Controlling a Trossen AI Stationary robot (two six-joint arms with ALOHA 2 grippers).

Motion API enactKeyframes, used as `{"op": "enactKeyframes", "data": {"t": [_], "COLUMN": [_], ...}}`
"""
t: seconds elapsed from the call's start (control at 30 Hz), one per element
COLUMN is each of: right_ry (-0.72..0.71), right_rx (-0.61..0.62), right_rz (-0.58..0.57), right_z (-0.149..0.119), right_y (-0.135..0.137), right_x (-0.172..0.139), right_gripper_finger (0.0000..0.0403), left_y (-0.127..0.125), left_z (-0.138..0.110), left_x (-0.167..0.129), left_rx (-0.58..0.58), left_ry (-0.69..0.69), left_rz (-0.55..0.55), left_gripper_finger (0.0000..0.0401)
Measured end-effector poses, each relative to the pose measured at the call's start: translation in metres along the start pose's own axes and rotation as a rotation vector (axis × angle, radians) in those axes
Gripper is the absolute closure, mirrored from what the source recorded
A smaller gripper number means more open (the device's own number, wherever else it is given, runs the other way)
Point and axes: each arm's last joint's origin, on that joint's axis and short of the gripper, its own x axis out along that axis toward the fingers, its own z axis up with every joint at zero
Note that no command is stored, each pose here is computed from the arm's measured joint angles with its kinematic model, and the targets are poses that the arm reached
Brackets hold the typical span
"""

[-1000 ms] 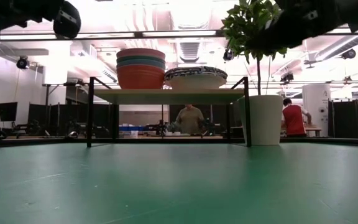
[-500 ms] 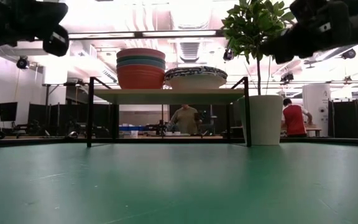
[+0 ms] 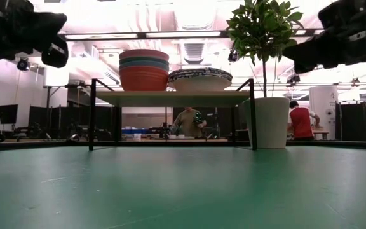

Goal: Place and stack bowls onto a shelf
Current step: Return to Home Position

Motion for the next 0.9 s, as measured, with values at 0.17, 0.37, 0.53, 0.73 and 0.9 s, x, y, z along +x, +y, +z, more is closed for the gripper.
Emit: {"op": "enactKeyframes", "data": {"t": [0.17,0.37,0.53,0.73,0.9], "right_ry": [-0.069,-0.114,-0.142,-0.133,-0.138], "right_rx": [0.016,0.089,0.099,0.004,-0.069], "right_rz": [0.064,0.119,0.179,0.165,0.164], "right_z": [-0.003,-0.008,-0.005,-0.007,-0.007], "right_y": [0.004,0.007,0.009,0.009,0.009], "right_x": [-0.011,-0.020,-0.022,-0.021,-0.020], "right_gripper_finger": [0.0394,0.0394,0.0394,0.0394,0.0394], "left_y": [0.000,-0.001,-0.001,0.000,0.001], "left_z": [0.000,0.001,0.001,-0.005,-0.006], "left_x": [0.000,0.000,0.000,0.001,0.002], "left_rx": [0.058,0.073,0.050,-0.024,-0.023], "left_ry": [-0.004,-0.004,-0.004,0.052,0.067], "left_rz": [0.000,-0.019,-0.020,-0.013,-0.011], "left_gripper_finger": [0.0401,0.0401,0.0401,0.0401,0.0401]}}
